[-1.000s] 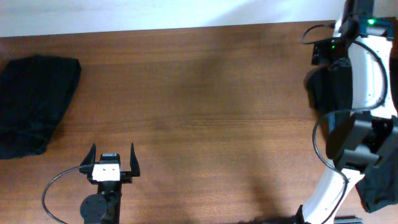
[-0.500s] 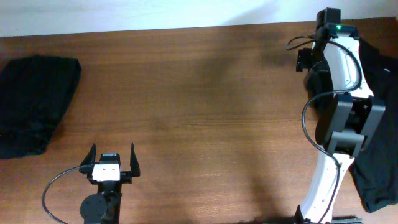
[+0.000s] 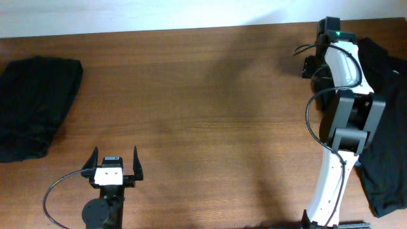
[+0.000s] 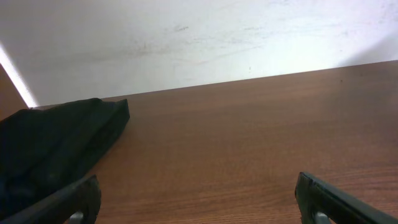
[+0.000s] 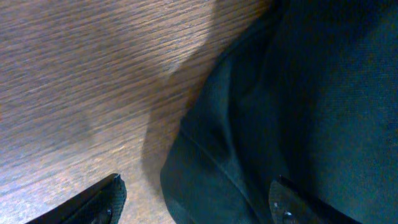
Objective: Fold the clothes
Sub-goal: 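Reach the right gripper to the black clothing pile and grasp a black shirt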
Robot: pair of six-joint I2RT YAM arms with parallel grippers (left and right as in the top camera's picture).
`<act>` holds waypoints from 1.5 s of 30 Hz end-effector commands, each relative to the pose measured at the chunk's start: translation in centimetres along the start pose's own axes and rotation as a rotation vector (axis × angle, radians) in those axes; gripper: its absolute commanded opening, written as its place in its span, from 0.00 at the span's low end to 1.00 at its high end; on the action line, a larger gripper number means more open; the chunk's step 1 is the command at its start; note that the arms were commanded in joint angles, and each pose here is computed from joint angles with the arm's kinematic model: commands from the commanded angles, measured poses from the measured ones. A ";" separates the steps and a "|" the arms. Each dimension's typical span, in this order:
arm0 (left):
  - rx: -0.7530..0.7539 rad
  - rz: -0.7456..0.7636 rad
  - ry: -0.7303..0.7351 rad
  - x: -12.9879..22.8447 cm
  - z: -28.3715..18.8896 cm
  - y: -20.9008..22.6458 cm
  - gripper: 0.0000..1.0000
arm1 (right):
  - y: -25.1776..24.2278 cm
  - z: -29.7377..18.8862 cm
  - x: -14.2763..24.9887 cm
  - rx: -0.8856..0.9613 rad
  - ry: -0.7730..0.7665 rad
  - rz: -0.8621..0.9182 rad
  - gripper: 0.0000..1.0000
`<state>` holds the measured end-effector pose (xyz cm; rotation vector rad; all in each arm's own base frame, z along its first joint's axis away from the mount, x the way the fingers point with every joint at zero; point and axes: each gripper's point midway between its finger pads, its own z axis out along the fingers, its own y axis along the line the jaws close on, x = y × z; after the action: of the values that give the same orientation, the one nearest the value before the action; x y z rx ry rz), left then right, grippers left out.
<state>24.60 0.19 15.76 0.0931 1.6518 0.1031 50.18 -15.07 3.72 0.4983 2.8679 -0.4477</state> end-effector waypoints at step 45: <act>-0.002 -0.009 -0.002 0.1 0.0 0.0 0.99 | -5.2 -23.1 -3.4 -0.090 -0.299 -0.026 0.04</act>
<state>24.60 0.19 15.76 0.0931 1.6518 0.1031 48.71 -14.92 23.74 0.4774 2.6561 -0.4450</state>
